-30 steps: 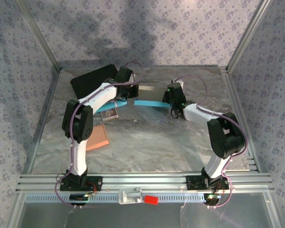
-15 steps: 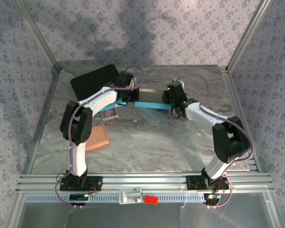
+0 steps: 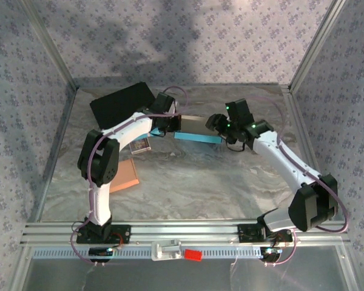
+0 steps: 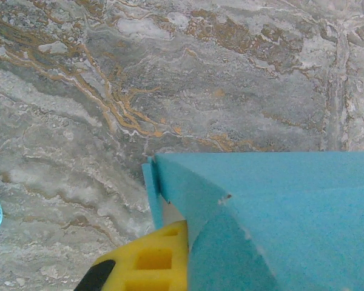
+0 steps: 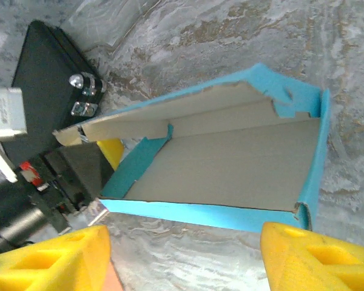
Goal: Fold the paper box
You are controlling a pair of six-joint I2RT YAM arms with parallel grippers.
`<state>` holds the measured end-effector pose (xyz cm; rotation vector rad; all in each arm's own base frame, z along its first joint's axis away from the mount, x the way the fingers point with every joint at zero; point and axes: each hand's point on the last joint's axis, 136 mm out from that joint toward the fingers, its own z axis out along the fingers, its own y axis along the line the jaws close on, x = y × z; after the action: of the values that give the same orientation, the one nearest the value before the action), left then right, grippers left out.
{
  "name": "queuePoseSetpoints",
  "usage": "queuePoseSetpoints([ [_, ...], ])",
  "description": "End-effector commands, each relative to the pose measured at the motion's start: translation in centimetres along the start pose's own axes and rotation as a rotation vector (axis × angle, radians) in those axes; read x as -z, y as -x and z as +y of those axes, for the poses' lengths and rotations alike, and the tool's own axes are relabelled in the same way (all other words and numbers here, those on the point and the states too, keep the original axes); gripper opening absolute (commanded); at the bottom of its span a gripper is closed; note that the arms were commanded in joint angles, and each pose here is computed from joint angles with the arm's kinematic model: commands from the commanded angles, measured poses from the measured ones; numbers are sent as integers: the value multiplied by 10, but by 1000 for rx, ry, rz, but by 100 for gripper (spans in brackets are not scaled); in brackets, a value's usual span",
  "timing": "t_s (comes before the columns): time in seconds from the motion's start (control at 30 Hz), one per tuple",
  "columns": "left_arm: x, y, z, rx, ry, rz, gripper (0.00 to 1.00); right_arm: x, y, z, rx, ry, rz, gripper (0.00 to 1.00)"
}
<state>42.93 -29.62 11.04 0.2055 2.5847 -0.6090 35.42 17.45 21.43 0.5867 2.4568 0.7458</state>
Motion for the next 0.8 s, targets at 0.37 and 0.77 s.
queuePoseSetpoints([
  [0.37,20,-21,-16,-95,-5,-27,4,-5,61,-54,-322,-128,279,63],
  [0.77,20,-43,-19,-105,-32,-51,11,-37,-3,-63,-373,-149,467,61],
])
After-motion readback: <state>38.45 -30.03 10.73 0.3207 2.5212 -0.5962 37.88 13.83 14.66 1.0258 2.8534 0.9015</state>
